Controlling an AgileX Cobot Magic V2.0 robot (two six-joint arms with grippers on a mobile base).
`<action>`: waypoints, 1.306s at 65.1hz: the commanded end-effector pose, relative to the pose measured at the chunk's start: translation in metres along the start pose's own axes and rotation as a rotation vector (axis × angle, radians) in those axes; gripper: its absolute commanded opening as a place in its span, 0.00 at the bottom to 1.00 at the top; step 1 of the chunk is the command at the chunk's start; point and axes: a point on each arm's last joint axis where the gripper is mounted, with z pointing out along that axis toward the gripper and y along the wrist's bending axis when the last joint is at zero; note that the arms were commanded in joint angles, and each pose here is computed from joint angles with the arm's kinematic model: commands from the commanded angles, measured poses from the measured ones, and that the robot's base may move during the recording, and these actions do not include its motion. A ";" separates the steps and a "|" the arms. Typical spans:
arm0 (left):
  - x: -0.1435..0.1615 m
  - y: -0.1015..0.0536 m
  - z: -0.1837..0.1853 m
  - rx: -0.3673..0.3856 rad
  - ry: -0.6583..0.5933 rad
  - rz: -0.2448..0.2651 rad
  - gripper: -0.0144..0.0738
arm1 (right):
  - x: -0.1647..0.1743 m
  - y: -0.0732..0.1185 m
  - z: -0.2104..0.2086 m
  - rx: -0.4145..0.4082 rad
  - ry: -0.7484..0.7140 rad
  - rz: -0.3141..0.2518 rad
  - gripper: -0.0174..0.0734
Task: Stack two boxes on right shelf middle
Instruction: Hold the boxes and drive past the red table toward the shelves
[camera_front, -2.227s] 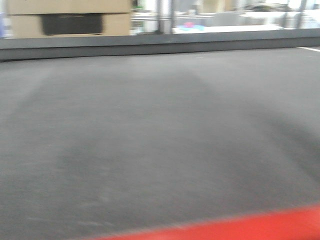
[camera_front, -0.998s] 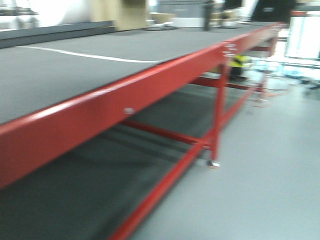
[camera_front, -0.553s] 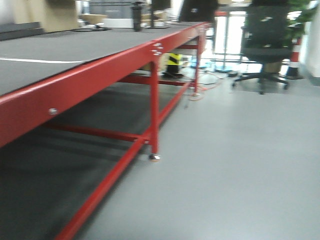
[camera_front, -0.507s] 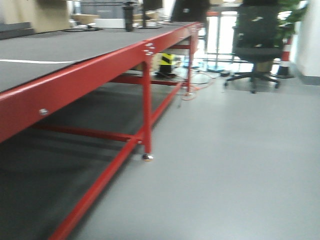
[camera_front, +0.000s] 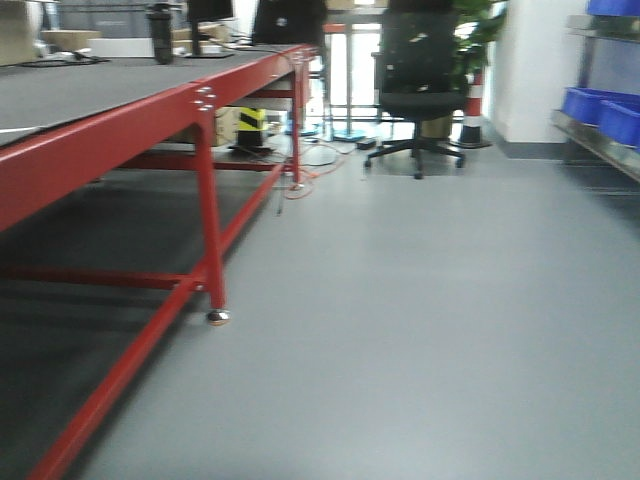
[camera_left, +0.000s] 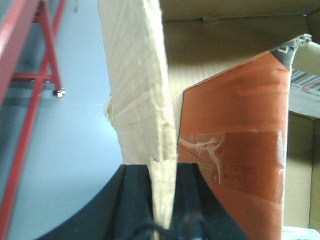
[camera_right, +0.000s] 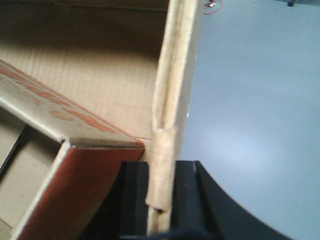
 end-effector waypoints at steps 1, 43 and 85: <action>-0.008 0.003 -0.011 -0.017 -0.083 0.002 0.04 | -0.005 -0.004 -0.008 0.046 -0.051 -0.033 0.02; -0.008 0.003 -0.011 -0.017 -0.083 0.002 0.04 | -0.005 -0.004 -0.008 0.046 -0.051 -0.033 0.02; -0.008 0.003 -0.011 -0.017 -0.084 0.003 0.04 | -0.005 -0.004 -0.008 0.046 -0.054 -0.033 0.02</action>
